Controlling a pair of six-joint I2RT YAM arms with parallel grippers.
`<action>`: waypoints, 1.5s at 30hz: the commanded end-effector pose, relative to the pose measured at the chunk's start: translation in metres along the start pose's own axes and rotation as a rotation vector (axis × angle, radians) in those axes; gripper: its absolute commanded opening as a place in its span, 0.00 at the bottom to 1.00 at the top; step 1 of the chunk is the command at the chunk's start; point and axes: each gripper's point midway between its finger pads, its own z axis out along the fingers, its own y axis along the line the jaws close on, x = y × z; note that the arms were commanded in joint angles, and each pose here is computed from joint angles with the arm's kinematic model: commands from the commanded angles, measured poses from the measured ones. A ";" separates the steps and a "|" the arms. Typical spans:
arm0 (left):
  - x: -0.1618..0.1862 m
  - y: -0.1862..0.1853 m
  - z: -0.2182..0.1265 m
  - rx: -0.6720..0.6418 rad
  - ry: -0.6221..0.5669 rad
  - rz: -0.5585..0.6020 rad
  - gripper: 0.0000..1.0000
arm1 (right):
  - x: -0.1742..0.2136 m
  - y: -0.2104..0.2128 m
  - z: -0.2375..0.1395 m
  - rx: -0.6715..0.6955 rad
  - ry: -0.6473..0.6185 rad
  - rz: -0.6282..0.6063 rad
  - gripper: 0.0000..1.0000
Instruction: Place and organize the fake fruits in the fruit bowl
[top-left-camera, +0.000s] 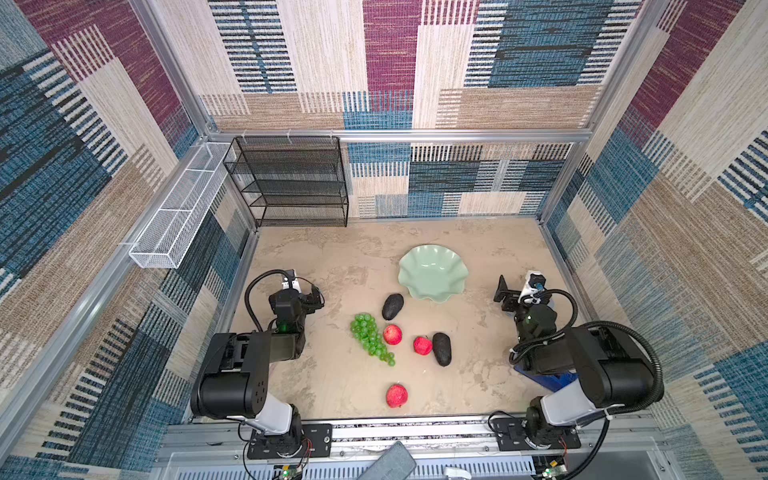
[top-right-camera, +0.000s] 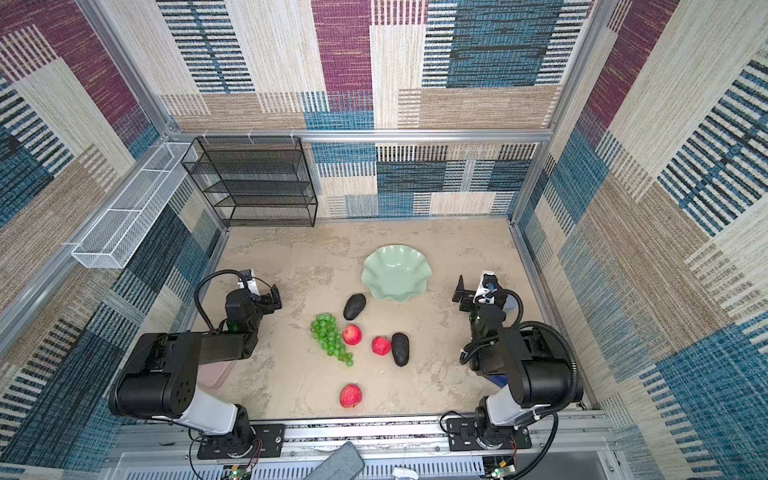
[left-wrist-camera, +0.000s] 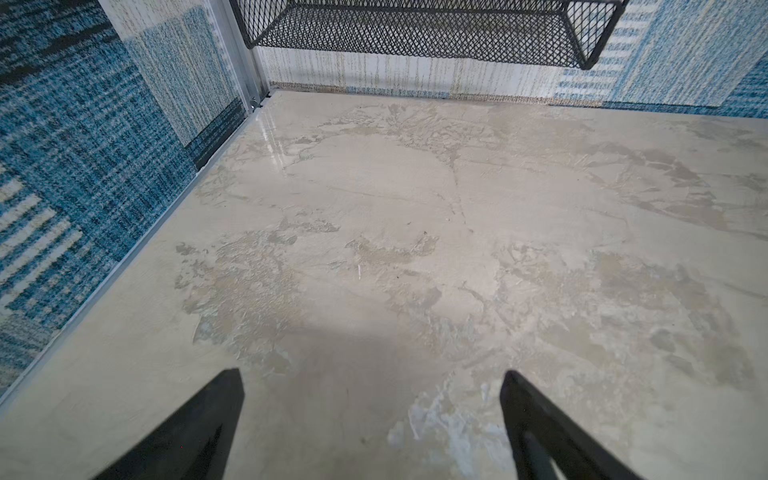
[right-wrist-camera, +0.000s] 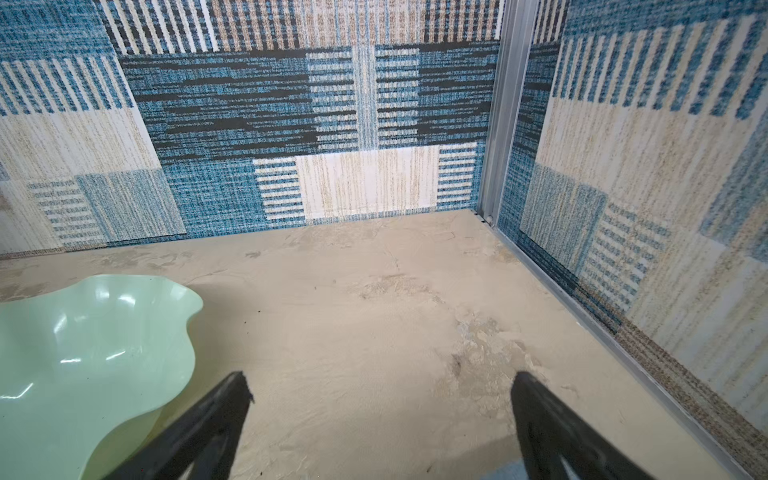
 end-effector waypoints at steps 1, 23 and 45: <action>-0.007 0.000 0.000 0.000 -0.027 0.014 0.99 | -0.004 0.000 0.000 -0.001 -0.014 0.015 1.00; -0.007 -0.001 0.000 0.003 -0.024 0.014 0.99 | -0.004 0.001 0.000 -0.002 -0.014 0.015 1.00; -0.131 -0.045 -0.076 0.361 -0.162 -0.419 0.99 | -0.099 0.064 0.017 -0.265 0.105 0.290 1.00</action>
